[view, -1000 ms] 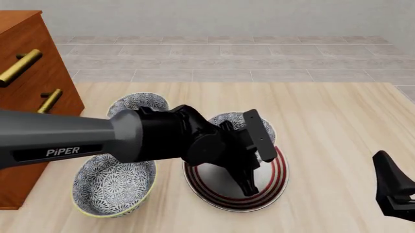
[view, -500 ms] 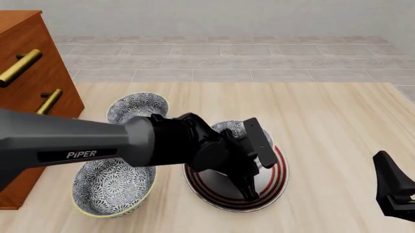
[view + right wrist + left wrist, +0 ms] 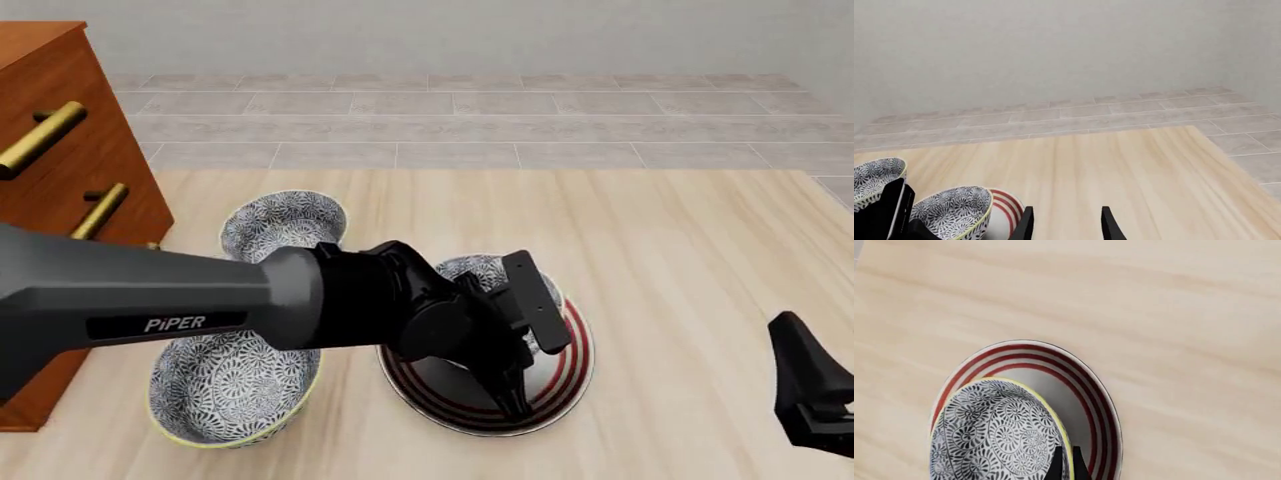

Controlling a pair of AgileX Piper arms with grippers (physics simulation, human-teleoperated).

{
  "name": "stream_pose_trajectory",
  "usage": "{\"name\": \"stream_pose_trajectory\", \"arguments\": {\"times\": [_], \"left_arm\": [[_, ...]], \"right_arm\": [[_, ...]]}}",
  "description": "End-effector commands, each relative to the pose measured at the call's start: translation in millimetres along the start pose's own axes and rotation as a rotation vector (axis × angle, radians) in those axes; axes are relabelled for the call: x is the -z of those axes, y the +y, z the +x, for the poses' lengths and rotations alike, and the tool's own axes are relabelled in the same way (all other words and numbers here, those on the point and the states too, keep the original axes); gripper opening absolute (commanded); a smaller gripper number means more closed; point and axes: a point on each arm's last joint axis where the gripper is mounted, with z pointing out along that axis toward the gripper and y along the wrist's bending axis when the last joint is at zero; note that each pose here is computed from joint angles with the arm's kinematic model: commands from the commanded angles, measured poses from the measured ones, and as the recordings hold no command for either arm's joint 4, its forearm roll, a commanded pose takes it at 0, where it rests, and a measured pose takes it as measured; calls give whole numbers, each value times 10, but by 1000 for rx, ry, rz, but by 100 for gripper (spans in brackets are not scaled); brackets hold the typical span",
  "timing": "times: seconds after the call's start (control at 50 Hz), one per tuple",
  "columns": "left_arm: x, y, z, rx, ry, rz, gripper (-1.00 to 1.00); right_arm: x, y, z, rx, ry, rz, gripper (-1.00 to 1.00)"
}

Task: Put the bowl at the front on the plate.

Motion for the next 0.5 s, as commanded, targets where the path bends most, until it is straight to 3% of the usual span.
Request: {"name": "stream_pose_trajectory", "arguments": {"times": [0.02,0.5], "left_arm": [[-5,27,7,-14,-2,-8,-100],[-31,106,10,-13,0,-20,-100]], "right_arm": [[2,-1,-1,0,-1,1,100],[9,-3,-2,-3,-3,5,100]]}}
